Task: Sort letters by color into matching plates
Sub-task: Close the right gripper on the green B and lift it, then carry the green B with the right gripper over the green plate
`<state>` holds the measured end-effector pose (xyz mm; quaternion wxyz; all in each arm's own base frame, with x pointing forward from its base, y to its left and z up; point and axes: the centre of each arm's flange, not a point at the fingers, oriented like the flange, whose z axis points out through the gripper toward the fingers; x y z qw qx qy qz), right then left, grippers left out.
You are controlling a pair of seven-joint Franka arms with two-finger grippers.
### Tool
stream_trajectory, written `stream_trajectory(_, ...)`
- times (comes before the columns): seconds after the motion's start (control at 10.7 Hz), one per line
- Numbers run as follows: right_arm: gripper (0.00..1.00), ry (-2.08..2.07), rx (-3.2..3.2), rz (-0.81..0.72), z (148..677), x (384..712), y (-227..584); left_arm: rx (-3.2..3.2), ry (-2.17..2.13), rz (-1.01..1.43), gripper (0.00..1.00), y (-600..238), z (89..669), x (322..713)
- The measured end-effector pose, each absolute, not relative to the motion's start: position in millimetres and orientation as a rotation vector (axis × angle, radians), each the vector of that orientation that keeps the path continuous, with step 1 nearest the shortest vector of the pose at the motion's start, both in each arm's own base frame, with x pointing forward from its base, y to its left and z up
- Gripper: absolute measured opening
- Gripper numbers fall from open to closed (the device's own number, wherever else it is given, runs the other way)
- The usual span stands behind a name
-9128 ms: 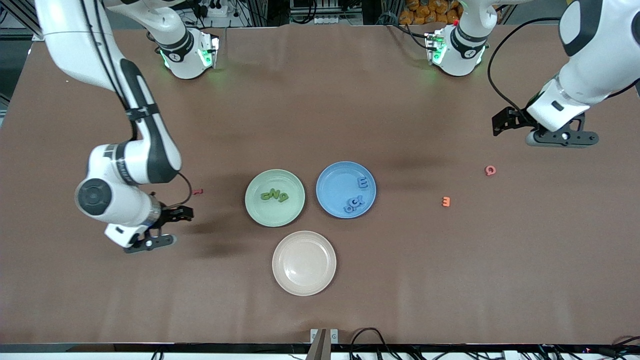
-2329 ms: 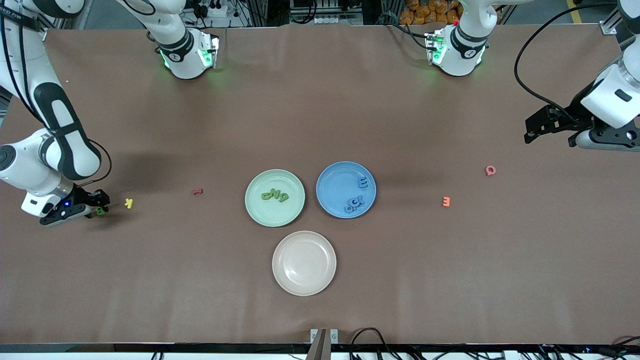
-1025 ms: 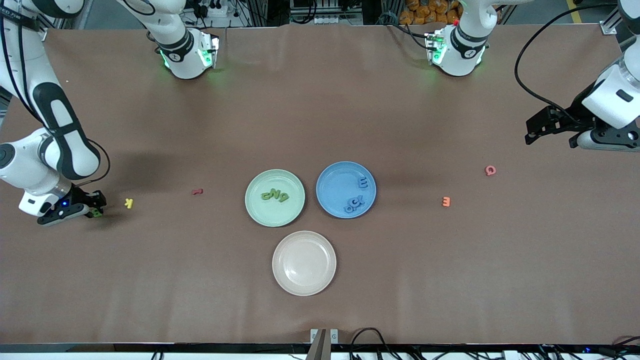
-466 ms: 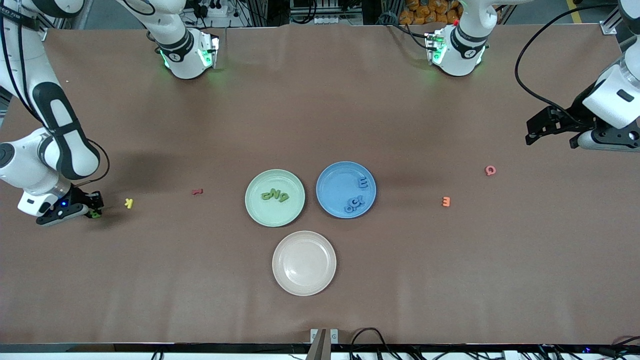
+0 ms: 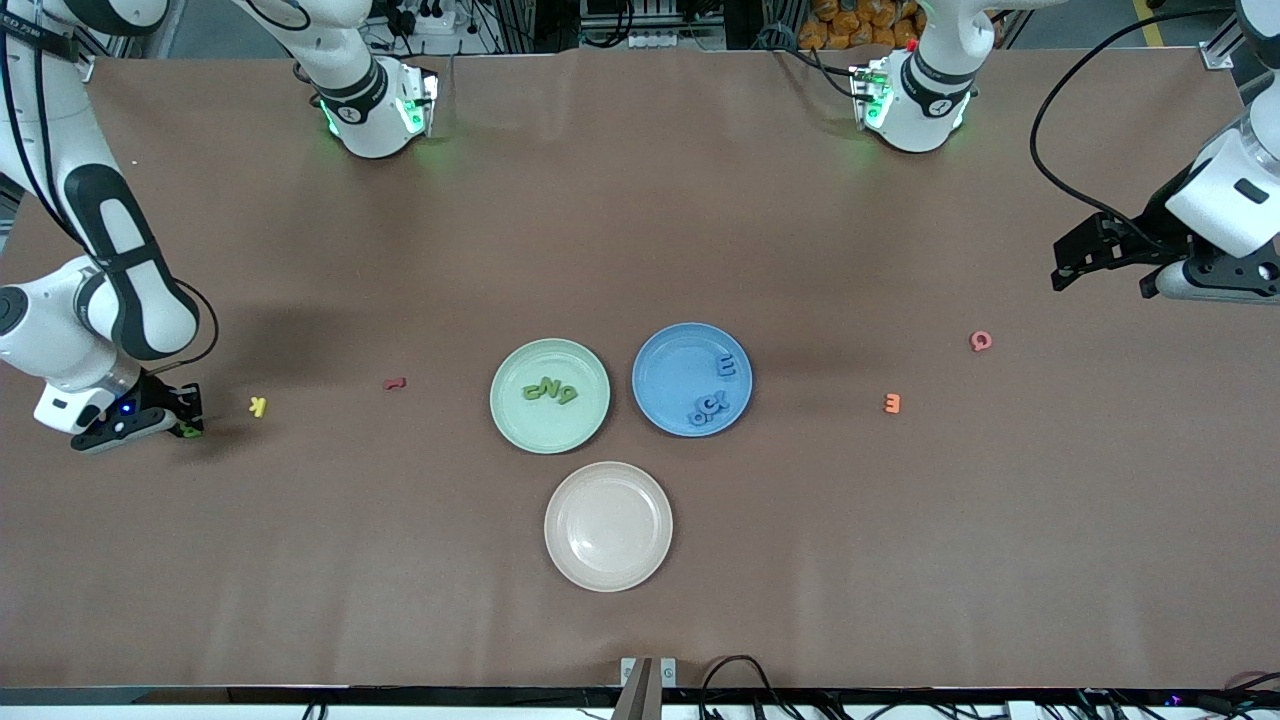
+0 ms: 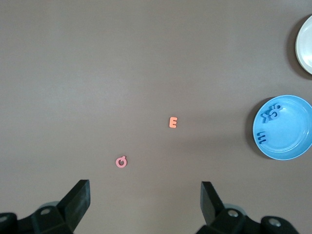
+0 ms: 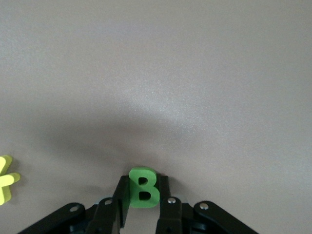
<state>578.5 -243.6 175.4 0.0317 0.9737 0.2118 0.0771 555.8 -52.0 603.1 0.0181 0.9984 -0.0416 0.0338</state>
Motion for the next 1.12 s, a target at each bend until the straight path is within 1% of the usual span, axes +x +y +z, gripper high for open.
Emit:
stream_trajectory(0.37,0.29,0.658,2.999,0.243,178,583,-243,3.101,-0.129,0.108,1.0,-52,603,556)
stream_trajectory(0.65,0.29,0.641,3.05,0.213,199,592,-238,3.101,-0.132,0.111,1.0,-52,604,556)
stream_trajectory(0.84,0.29,0.538,3.113,0.183,223,598,-220,3.1,-0.139,0.117,1.0,-53,604,556)
stream_trajectory(1.12,0.29,0.298,3.2,0.12,249,611,-163,3.1,-0.141,0.121,1.0,-53,604,557)
